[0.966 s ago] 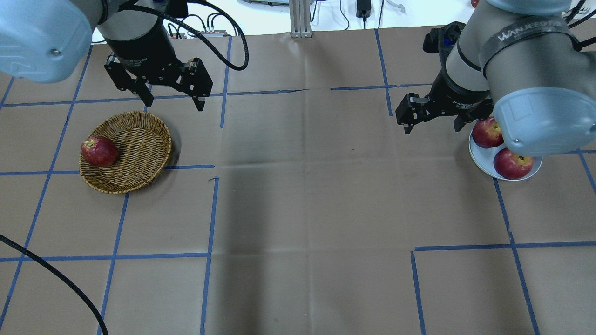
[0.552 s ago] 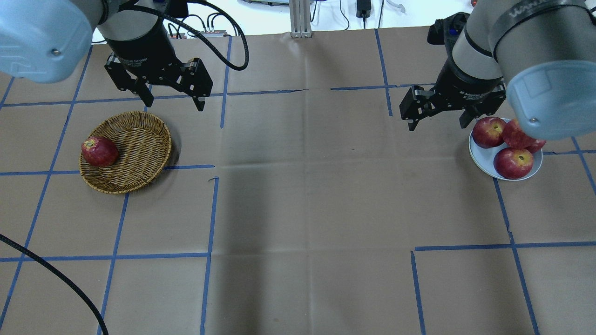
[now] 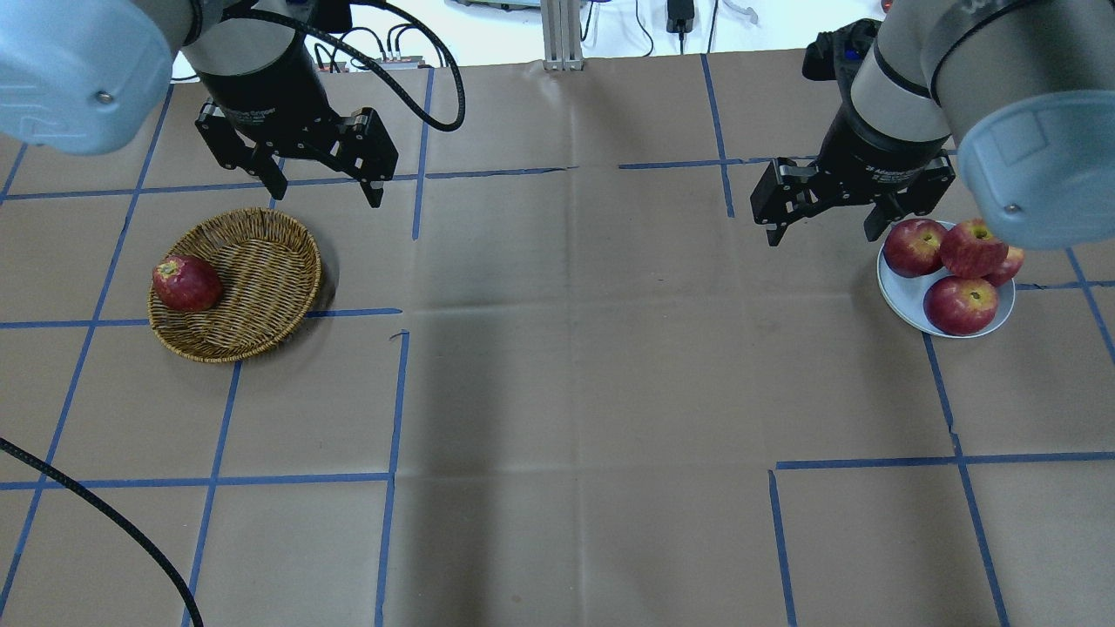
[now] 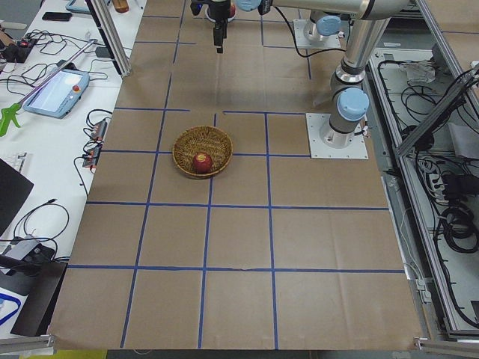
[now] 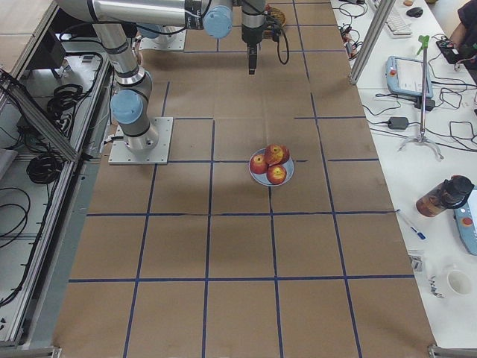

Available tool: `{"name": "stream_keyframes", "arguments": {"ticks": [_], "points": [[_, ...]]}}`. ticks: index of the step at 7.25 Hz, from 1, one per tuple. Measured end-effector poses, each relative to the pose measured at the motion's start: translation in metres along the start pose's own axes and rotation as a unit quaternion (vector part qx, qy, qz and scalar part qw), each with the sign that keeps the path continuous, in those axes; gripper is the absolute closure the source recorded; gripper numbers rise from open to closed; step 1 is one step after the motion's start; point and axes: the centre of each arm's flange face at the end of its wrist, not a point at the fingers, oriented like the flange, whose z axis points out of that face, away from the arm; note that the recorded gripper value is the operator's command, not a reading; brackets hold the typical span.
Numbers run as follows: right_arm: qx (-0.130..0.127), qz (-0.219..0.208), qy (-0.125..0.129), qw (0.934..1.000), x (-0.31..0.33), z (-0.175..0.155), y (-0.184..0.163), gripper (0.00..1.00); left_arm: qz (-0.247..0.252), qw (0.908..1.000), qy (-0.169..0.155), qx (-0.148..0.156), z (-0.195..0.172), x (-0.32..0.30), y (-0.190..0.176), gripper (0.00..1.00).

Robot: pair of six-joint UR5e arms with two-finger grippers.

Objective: Transfer apple from basket to plate

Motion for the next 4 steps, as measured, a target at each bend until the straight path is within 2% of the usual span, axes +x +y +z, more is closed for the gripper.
{"name": "stream_keyframes", "arguments": {"ticks": [4], "points": [[-0.001, -0.001, 0.0, 1.0, 0.0, 0.0022, -0.0009, 0.0, 0.0, 1.0, 0.0, 0.0, 0.0001, 0.0, 0.0003, 0.01]]}}
